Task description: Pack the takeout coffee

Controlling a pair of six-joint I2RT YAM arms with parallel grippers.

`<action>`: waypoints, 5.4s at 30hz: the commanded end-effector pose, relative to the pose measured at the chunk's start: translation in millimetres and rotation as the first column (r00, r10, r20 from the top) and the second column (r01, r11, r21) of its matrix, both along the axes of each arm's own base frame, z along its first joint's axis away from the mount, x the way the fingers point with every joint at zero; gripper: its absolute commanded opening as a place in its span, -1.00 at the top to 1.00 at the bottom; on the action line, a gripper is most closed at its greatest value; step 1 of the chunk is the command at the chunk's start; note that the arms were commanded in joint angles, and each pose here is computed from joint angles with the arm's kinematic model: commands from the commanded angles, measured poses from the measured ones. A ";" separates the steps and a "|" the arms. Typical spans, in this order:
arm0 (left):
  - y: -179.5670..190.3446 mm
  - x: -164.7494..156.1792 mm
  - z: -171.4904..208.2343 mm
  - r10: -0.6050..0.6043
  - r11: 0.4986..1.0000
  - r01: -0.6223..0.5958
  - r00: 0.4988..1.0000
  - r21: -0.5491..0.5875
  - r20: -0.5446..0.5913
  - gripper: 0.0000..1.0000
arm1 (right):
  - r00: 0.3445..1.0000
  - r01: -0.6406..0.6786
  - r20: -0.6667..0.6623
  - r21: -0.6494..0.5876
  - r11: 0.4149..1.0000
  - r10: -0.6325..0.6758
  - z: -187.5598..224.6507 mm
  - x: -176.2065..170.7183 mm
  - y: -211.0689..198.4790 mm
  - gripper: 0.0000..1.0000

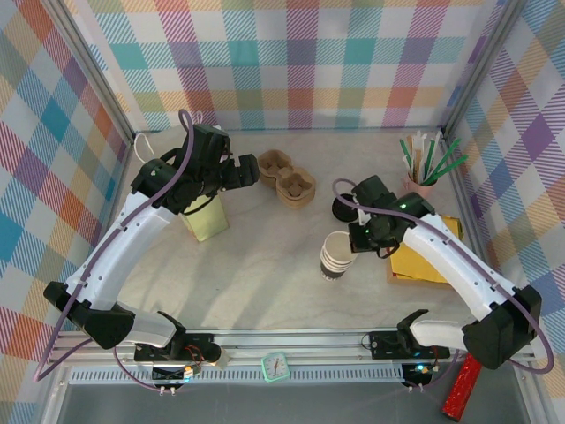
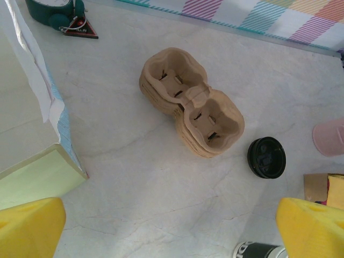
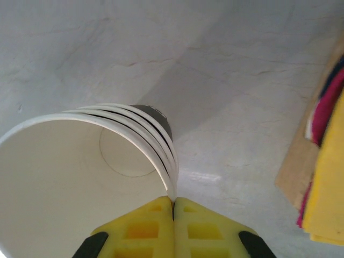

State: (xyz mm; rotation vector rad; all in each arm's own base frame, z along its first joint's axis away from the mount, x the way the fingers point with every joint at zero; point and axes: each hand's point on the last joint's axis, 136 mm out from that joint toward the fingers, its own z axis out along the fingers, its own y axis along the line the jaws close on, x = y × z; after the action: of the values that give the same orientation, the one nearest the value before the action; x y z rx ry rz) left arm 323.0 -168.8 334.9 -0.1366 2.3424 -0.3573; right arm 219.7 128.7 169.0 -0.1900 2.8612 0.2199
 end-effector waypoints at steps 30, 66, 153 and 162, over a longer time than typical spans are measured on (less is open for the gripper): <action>7.6 -4.1 11.0 0.011 0.999 -0.013 0.999 0.037 0.030 -0.99 | 0.899 0.367 0.218 0.101 0.925 -0.380 30.1 127.6 -109.5 1.00; 9.2 -1.0 11.4 0.014 0.998 -0.016 0.999 0.060 0.037 -0.99 | 0.871 0.402 0.187 0.256 0.879 -0.453 37.9 217.1 -121.3 1.00; 4.6 0.4 13.7 0.015 1.000 -0.016 0.999 0.019 0.050 -0.99 | 0.924 0.114 0.258 0.517 0.848 -0.281 158.5 130.0 -12.1 1.00; 5.7 -2.1 6.3 0.019 1.000 -0.019 0.999 0.020 0.036 -0.99 | 0.993 0.013 0.095 0.474 0.880 -0.066 74.2 96.8 94.2 1.00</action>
State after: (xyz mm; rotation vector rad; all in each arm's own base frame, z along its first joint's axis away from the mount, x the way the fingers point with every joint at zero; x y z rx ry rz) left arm 326.2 -161.0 338.4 -0.1396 2.3198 -0.2995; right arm 315.5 208.5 273.8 -0.0780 2.5325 0.8694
